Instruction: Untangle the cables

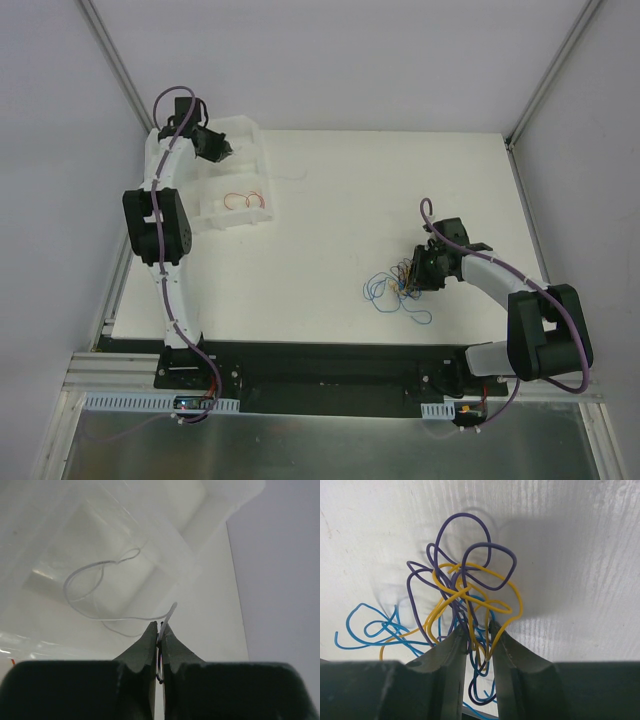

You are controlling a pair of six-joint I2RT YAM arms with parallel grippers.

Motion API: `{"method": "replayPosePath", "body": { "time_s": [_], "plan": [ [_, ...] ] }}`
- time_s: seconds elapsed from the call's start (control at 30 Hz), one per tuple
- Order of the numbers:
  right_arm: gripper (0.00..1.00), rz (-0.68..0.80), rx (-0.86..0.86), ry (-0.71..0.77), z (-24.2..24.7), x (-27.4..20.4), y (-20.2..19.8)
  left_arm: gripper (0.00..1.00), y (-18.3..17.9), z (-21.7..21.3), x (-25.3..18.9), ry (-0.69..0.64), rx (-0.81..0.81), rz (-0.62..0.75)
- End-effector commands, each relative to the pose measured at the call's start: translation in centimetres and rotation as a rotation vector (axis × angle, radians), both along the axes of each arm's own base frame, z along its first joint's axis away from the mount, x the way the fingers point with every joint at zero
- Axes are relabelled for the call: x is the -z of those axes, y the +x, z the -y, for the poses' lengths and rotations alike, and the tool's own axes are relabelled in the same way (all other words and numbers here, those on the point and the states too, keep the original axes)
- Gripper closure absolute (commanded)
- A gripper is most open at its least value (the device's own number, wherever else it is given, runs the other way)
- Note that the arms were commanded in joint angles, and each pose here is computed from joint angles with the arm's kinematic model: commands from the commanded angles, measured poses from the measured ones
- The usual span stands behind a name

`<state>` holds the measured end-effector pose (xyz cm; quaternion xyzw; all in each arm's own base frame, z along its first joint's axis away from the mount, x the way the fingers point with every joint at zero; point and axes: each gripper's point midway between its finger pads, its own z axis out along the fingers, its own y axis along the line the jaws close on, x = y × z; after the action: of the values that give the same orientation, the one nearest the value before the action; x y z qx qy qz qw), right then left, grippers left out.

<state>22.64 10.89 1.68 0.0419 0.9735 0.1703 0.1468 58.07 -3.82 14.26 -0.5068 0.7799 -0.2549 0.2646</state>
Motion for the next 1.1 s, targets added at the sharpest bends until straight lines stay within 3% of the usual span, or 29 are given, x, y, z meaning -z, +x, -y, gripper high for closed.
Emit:
{"method": "replayPosePath", "body": {
  "time_s": [0.0,0.03,0.1,0.17,0.33,0.4,0.53,0.7,0.83,0.93,1.07],
  "plan": [
    [0.71,-0.044,-0.020,-0.038,0.5,0.8,-0.9,1.00,-0.8,-3.4,-1.2,0.149,-0.044,0.009],
    [0.71,-0.044,-0.020,-0.038,0.5,0.8,-0.9,0.95,-1.0,-3.3,-0.9,0.149,-0.027,-0.002],
    [0.71,-0.046,-0.022,-0.039,0.5,0.9,-0.9,0.71,-1.4,-3.0,-0.6,0.146,0.001,-0.014],
    [0.70,-0.042,-0.023,-0.039,0.5,0.8,-0.8,0.54,-1.7,-2.7,-0.9,0.148,0.023,-0.008],
    [0.70,-0.046,-0.024,-0.040,0.5,0.8,-0.8,0.34,-1.0,-0.6,-4.5,0.254,0.164,0.102],
    [0.70,-0.047,-0.023,-0.040,0.5,0.8,-0.8,0.32,-1.0,0.1,-5.5,0.312,0.203,0.130],
    [0.70,-0.046,-0.024,-0.041,0.5,0.8,-0.8,0.31,-1.3,5.5,-5.9,0.382,0.351,0.178],
    [0.69,-0.046,-0.028,-0.044,0.5,0.8,-0.9,0.35,-0.2,12.7,-4.3,0.520,0.600,0.260],
    [0.69,-0.048,-0.032,-0.049,0.4,0.8,-1.0,0.36,0.6,15.0,-2.5,0.650,0.696,0.290],
    [0.68,-0.054,-0.036,-0.062,0.5,0.9,-1.1,0.36,0.7,15.3,-1.2,0.590,0.636,0.251],
    [0.68,-0.051,-0.043,-0.067,0.4,0.9,-1.1,0.38,-0.5,16.2,1.5,0.349,0.446,0.125]
  ]
}}
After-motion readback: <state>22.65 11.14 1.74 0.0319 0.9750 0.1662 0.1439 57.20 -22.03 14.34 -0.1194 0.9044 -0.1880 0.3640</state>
